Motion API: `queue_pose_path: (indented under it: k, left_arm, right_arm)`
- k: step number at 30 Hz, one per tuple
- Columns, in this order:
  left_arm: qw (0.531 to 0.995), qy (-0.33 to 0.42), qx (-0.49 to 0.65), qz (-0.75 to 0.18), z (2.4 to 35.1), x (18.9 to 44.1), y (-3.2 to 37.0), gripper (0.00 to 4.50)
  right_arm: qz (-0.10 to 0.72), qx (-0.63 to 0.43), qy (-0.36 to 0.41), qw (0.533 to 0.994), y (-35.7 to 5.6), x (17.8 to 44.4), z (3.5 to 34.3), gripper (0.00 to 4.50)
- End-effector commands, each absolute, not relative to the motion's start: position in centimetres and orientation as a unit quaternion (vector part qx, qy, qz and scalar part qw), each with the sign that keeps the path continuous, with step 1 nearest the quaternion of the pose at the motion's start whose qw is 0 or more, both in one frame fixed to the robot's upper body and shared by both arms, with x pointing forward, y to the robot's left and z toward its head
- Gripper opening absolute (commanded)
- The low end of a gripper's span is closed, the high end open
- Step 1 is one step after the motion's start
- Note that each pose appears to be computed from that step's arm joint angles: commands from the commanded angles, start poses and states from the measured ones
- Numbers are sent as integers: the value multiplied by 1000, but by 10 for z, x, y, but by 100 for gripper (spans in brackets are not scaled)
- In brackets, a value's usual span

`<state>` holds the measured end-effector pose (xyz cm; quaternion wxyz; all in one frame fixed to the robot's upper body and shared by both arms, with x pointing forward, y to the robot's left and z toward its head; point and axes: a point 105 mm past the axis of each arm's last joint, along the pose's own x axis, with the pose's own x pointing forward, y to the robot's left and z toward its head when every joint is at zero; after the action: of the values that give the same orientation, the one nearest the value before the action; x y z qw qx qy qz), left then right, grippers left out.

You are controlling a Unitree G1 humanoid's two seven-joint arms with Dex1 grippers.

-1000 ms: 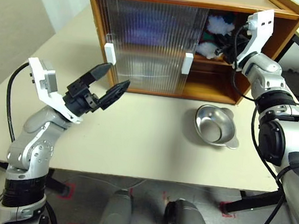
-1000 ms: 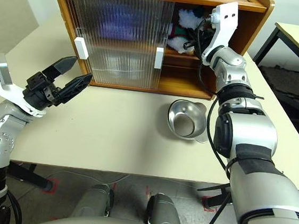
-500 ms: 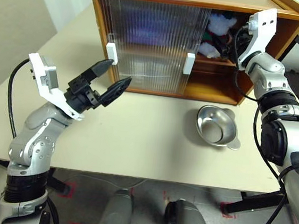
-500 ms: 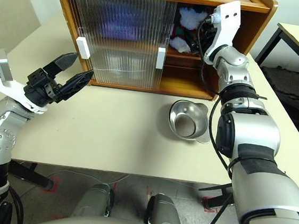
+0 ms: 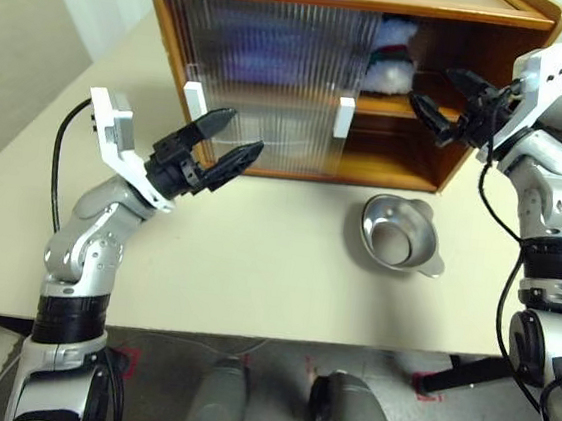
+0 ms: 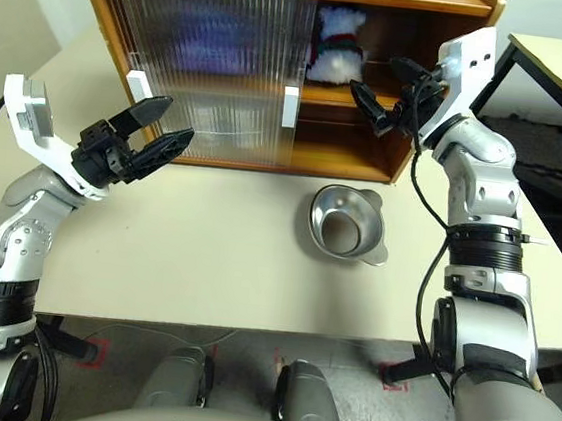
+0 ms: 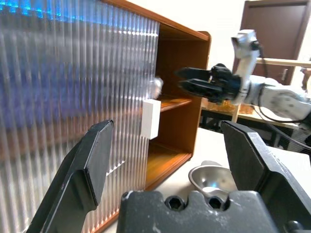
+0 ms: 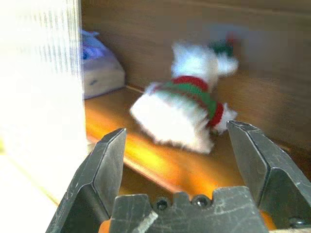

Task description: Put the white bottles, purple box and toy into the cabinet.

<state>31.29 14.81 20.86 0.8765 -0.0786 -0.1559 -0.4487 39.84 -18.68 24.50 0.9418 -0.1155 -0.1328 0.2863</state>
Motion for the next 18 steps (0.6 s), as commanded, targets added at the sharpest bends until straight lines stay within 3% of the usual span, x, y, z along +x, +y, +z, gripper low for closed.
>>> queue_pose_path:
  k: [1, 10, 18]
  left_arm:
    - [869, -152, -75, -464, 206, 315, 142, 450]
    - [859, -143, -81, -485, 203, 320, 136, 450]
    - [854, -137, -80, -496, 203, 322, 134, 450]
  right_arm:
    - [300, -83, -128, 942, -183, 376, 251, 448]
    - [283, 137, -58, 947, -207, 323, 224, 448]
    - [244, 422, -1, 873, -225, 290, 190, 448]
